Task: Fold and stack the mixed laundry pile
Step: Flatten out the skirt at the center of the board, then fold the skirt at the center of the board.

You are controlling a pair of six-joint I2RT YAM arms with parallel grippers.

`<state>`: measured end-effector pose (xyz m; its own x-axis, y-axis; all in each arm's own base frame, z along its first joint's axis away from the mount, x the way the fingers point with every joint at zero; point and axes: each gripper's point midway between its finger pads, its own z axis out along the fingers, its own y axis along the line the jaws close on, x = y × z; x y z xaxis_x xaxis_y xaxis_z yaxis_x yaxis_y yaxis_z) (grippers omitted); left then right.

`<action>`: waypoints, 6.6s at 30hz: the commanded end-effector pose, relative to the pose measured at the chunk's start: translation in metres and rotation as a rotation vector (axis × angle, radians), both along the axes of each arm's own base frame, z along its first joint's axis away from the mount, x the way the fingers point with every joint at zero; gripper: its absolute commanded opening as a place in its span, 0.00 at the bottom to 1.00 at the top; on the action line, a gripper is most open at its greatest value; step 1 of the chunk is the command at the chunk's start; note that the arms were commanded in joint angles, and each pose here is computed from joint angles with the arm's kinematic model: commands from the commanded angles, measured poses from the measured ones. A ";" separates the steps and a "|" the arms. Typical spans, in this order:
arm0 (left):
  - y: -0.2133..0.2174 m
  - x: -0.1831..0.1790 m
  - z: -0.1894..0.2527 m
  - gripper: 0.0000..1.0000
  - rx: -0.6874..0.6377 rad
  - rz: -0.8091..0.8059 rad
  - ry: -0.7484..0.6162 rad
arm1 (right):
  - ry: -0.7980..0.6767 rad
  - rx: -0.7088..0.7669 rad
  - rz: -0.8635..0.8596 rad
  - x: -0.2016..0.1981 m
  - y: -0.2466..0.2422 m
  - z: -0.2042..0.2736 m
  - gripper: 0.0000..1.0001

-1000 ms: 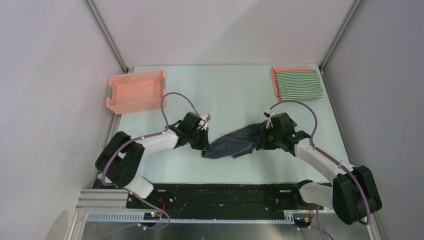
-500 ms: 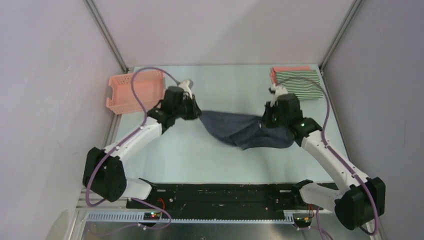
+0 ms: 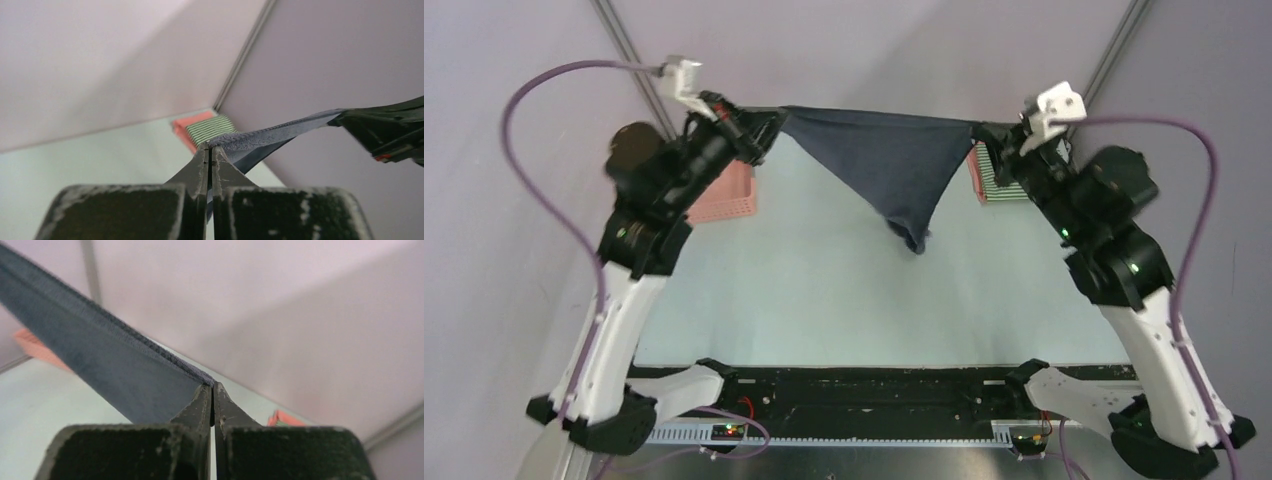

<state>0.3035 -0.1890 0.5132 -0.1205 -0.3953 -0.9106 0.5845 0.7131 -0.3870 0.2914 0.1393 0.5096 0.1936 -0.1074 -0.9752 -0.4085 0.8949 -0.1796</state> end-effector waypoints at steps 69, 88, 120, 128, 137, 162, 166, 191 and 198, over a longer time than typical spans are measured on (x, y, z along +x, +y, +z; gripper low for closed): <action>0.028 0.299 -0.299 0.00 0.033 -0.070 0.424 | 0.135 -0.407 0.059 0.283 -0.026 -0.280 0.00; 0.011 0.121 -0.373 0.00 -0.057 -0.098 0.808 | 0.485 -0.430 0.029 0.120 -0.023 -0.344 0.00; 0.000 -0.012 -0.416 0.00 0.008 -0.115 1.018 | 1.066 -0.229 -0.167 -0.026 -0.003 -0.397 0.00; -0.013 -0.039 -0.458 0.00 0.060 -0.138 1.108 | 1.231 -0.157 -0.287 -0.043 -0.004 -0.441 0.00; -0.008 -0.023 -0.418 0.00 0.068 -0.078 1.020 | 1.134 -0.130 -0.298 -0.037 -0.010 -0.399 0.00; -0.006 -0.104 -0.493 0.00 0.195 -0.094 1.148 | 1.386 -0.189 -0.343 -0.105 -0.002 -0.481 0.00; -0.006 -0.108 -0.501 0.00 0.192 -0.097 1.169 | 1.368 -0.197 -0.342 -0.103 0.000 -0.482 0.00; -0.008 -0.127 -0.466 0.04 0.157 -0.114 1.110 | 1.324 -0.078 -0.316 -0.120 0.004 -0.437 0.00; -0.012 -0.137 -0.481 0.14 0.172 -0.159 1.137 | 1.390 -0.093 -0.366 -0.129 0.003 -0.457 0.06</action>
<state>0.1659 -0.1946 0.0325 -0.9400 -0.2019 -0.2750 0.0206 0.7712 -0.6363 0.1683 0.1457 0.0625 -0.9301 -0.0497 -0.3638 -0.1016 0.9870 0.1249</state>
